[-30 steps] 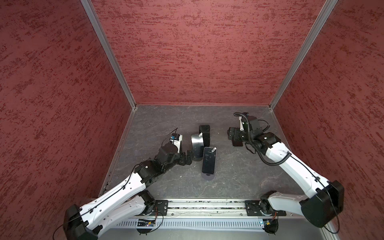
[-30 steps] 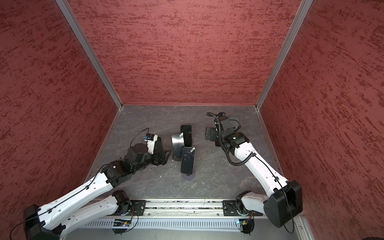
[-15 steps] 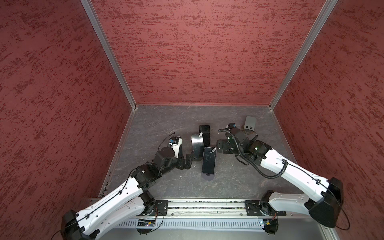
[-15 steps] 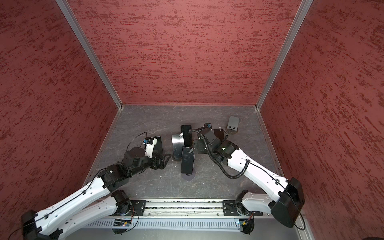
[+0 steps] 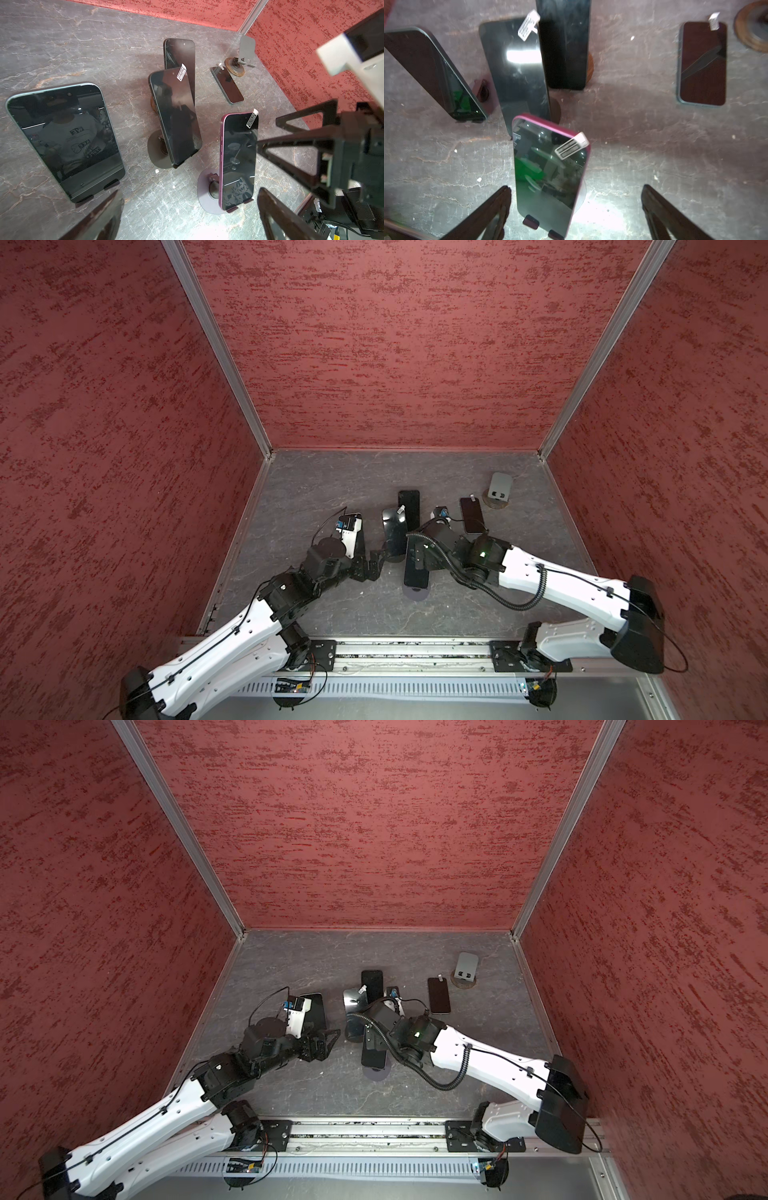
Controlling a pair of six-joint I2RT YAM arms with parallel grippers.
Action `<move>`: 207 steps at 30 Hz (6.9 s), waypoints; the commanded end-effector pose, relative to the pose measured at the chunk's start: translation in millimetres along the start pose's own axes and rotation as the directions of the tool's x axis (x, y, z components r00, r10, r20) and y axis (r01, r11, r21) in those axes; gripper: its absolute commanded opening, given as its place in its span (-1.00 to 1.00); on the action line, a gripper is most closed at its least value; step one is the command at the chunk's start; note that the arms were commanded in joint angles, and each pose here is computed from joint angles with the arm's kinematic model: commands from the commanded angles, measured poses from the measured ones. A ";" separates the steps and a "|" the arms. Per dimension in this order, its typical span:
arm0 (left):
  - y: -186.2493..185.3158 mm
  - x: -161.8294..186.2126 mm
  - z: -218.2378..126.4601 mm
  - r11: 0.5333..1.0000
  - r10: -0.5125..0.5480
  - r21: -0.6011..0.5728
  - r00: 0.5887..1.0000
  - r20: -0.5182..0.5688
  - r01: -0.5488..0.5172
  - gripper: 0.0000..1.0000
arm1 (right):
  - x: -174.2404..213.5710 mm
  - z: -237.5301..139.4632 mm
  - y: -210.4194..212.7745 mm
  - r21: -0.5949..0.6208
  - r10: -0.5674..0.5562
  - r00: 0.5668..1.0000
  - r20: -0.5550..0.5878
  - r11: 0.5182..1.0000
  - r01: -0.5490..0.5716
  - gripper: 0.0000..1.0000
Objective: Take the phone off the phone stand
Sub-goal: 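Move the right gripper toward the pink-edged phone on the nearest stand, then grasp the pink-edged phone's top edge with the right gripper and lift it, then carry the pink-edged phone farther away beside the teal-edged phone with the right gripper, then lower the pink-edged phone flat onto the table and open the right gripper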
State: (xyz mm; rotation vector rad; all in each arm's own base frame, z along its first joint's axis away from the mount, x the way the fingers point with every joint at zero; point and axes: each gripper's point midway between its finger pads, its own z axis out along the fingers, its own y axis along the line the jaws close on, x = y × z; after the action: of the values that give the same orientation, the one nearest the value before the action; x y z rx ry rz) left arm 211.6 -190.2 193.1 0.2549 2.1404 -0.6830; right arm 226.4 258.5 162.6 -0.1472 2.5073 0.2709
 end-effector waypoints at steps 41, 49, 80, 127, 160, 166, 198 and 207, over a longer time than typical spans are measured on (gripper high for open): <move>1.0 -0.4 -10.3 0.997 0.064 0.040 0.994 0.094 -0.068 0.99 | 10.0 35.4 24.8 0.202 0.226 0.963 0.145 0.946 -0.252 0.91; 4.6 2.5 -9.6 0.997 0.072 0.029 0.993 0.094 -0.075 0.99 | 14.4 41.9 27.3 0.228 0.213 0.967 0.138 0.944 -0.240 0.72; 5.9 0.2 -6.7 0.998 0.057 0.025 0.994 0.098 -0.060 0.99 | -9.9 11.3 26.9 0.144 0.165 0.965 0.202 0.970 -0.196 0.13; -39.8 -30.8 23.1 0.987 0.004 0.159 0.999 0.050 -0.012 0.99 | -60.3 97.9 -130.1 0.187 0.104 0.995 -0.006 0.977 -0.100 0.18; -35.3 -23.4 36.1 0.991 -0.008 0.133 1.000 0.020 0.005 0.99 | -71.9 186.3 -138.3 0.212 0.075 0.993 -0.092 0.976 -0.054 0.24; -34.9 -22.9 35.0 0.991 -0.004 0.133 1.000 0.020 0.001 0.99 | -71.4 193.6 -143.3 0.230 0.097 0.991 -0.096 0.970 -0.073 0.28; -31.0 -20.9 33.8 0.993 -0.001 0.115 1.000 0.017 -0.001 0.99 | -58.8 216.3 -167.7 0.321 0.093 0.986 -0.138 0.946 -0.045 0.46; -31.8 -22.5 33.6 0.993 0.002 0.118 1.000 0.023 -0.005 0.99 | -44.9 220.1 -171.2 0.326 0.070 0.981 -0.180 0.945 -0.007 0.54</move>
State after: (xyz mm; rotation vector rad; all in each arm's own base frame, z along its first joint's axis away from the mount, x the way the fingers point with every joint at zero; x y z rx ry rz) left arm 233.0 -233.4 192.5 0.3158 2.1186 -0.7977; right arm 435.1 165.8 21.5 0.0394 2.6069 -0.0152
